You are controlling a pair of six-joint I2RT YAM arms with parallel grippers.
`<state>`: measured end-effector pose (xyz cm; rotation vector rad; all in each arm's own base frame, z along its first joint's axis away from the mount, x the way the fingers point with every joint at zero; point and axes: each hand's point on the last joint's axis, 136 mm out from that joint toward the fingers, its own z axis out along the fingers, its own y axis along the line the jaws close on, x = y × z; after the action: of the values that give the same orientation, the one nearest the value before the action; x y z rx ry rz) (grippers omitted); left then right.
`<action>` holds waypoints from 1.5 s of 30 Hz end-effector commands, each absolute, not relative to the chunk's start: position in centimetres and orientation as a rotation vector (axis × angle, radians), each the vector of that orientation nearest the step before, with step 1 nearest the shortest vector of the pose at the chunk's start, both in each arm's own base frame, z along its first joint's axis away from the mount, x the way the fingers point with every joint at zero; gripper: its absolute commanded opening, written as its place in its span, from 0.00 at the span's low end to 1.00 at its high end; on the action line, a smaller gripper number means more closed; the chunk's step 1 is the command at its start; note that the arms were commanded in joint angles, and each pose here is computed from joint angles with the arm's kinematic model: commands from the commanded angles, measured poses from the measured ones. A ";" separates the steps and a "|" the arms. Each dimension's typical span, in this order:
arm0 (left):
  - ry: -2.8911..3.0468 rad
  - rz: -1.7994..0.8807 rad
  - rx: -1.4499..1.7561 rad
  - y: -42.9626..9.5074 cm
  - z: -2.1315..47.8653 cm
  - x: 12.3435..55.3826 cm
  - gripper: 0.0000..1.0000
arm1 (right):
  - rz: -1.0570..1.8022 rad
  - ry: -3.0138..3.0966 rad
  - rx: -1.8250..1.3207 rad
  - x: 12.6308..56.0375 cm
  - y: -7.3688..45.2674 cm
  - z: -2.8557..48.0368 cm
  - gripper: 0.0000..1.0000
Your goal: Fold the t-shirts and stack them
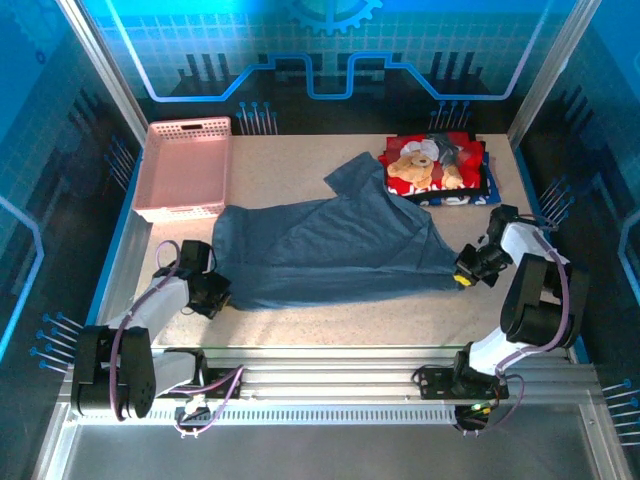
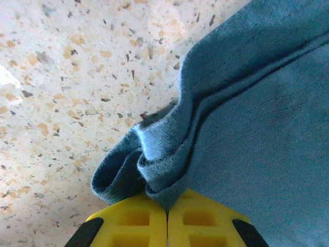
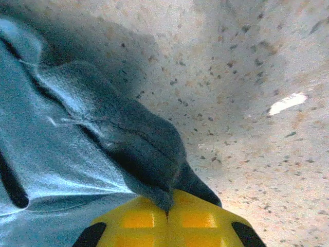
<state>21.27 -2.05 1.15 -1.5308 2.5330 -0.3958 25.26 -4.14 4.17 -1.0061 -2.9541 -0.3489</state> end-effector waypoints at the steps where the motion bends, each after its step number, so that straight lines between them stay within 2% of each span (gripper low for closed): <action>1: 2.621 -0.257 -1.585 -1.2 -0.4 17.9 0.05 | -0.199 -2.953 -1.001 23.9 -6.2 4.5 0.00; 7: 2.641 -0.297 -1.583 -1.9 -0.2 16.4 0.06 | -0.148 -2.909 -1.026 21.6 -6.5 3.7 0.00; 16: 2.699 -0.315 -1.559 -4.4 -0.8 13.1 0.09 | -0.091 -2.853 -1.164 20.7 -8.7 3.5 0.00; 19: 2.694 -0.316 -1.575 -4.9 -1.0 12.4 0.13 | -0.096 -2.842 -1.196 20.7 -9.0 3.4 0.02; 20: 2.695 -0.302 -1.584 -4.8 -0.8 12.1 0.15 | -0.113 -2.847 -1.199 20.9 -8.9 3.4 0.05; 21: 2.692 -0.296 -1.581 -4.7 -0.6 11.9 0.17 | -0.135 -2.849 -1.199 21.0 -8.7 3.5 0.11; 22: 2.682 -0.287 -1.577 -4.5 -0.1 11.8 0.24 | -0.156 -2.854 -1.201 21.2 -8.5 3.6 0.20; 23: 2.667 -0.285 -1.574 -4.3 0.6 11.8 0.36 | -0.181 -2.875 -1.199 21.6 -8.3 4.0 0.29; 26: 2.611 -0.366 -1.525 -4.6 3.4 13.0 0.65 | -0.290 -3.006 -1.131 23.8 -6.9 6.4 0.46; 27: 2.591 -0.399 -1.494 -4.7 4.4 13.8 0.70 | -0.328 -3.049 -1.086 24.5 -6.2 7.3 0.50; 29: 2.560 -0.457 -1.394 -5.1 6.8 15.7 0.73 | -0.331 -3.112 -0.920 25.2 -4.3 8.8 0.55; 35: 2.575 -0.413 -1.067 -5.5 13.6 20.4 0.83 | -0.447 -3.116 -0.555 25.3 2.8 9.6 0.58; 38: 2.576 -0.447 -0.900 -6.7 16.0 22.7 0.88 | -0.448 -3.060 -0.500 24.6 4.6 7.8 0.58; 45: 2.530 -0.467 -0.647 -8.0 19.1 26.2 0.90 | -0.433 -2.994 -0.451 23.5 6.6 4.8 0.57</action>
<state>25.17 -7.62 17.62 -0.8145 2.5483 -0.4811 23.79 5.58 5.40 -0.4466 -3.0216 -0.4070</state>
